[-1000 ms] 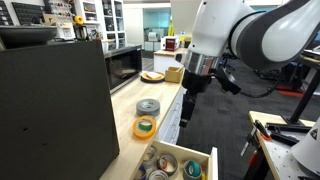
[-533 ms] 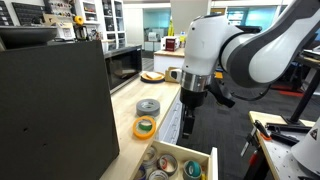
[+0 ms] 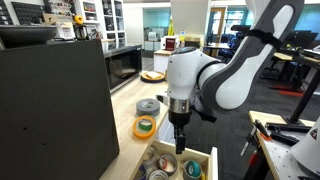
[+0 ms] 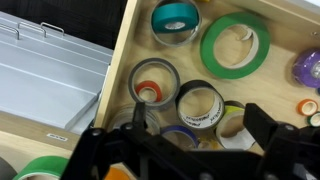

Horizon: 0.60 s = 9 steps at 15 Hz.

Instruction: Take the black masking tape from the drawer and place on the counter top

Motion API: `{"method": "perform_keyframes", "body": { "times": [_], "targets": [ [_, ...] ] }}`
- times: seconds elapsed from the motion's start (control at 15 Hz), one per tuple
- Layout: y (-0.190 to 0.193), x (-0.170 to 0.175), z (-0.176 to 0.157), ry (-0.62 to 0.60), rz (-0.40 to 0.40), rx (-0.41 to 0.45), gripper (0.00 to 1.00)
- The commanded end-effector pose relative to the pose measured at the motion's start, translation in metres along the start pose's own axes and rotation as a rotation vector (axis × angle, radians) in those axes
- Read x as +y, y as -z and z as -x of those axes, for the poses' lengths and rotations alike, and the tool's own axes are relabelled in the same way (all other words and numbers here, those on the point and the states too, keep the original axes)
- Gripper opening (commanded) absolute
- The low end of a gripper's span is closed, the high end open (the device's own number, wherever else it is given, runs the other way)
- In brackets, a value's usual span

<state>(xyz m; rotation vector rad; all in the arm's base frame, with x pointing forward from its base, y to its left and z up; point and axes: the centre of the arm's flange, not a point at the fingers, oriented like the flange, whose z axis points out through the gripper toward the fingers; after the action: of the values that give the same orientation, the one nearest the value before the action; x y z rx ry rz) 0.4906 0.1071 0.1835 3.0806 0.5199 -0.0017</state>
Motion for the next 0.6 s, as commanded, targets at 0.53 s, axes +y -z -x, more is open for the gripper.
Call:
{"method": "perform_keyframes", "body": {
  "times": [0.53],
  "targets": [
    [-0.037, 0.002, -0.033, 0.170, -0.028, 0.024, 1.00]
  ]
}}
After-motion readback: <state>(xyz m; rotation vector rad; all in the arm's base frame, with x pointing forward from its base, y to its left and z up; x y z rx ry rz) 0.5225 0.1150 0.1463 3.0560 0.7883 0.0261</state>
